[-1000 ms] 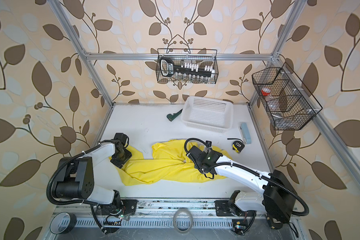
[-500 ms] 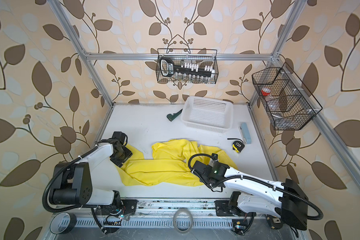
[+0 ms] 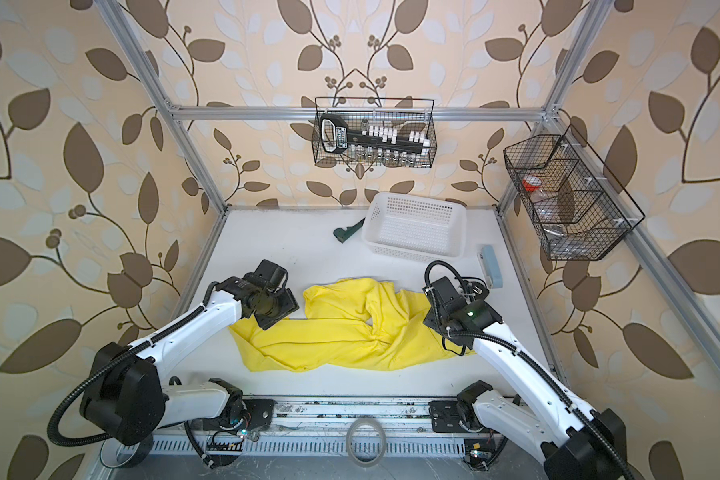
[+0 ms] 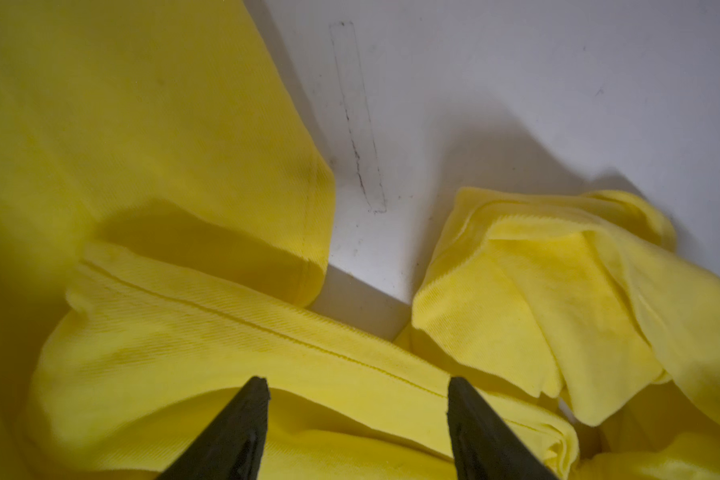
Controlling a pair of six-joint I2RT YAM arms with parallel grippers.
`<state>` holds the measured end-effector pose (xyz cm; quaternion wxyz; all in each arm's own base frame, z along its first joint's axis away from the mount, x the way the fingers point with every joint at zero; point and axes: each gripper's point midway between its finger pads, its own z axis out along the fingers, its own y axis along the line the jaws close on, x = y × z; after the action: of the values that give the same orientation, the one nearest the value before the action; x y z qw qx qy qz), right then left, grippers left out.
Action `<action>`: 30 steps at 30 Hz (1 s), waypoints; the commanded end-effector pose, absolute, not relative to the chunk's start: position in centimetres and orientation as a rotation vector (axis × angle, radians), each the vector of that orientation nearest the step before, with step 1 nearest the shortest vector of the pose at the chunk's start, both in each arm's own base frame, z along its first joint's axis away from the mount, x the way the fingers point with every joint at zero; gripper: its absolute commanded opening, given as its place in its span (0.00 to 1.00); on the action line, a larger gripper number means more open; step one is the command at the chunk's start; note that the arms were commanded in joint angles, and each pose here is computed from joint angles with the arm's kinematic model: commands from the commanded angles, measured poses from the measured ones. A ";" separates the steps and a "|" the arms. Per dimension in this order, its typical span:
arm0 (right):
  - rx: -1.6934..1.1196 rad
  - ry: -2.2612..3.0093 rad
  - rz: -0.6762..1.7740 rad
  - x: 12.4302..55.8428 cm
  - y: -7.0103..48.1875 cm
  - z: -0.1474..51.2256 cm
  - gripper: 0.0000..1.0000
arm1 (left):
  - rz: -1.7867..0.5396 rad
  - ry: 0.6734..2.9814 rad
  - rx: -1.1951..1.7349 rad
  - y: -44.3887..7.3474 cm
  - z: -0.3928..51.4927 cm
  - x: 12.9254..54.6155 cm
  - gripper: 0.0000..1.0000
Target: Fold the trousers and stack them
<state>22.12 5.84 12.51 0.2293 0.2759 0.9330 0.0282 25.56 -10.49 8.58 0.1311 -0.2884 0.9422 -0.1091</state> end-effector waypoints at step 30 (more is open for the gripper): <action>0.619 2.725 0.130 20.2 8.4 6.0 0.03 | -0.581 2.791 -0.050 -36.8 11.6 29.5 0.79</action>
<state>22.18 9.98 7.09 0.1909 0.2065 0.9561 0.0818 29.66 -34.80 10.59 0.1379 -0.0443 0.9719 -0.1854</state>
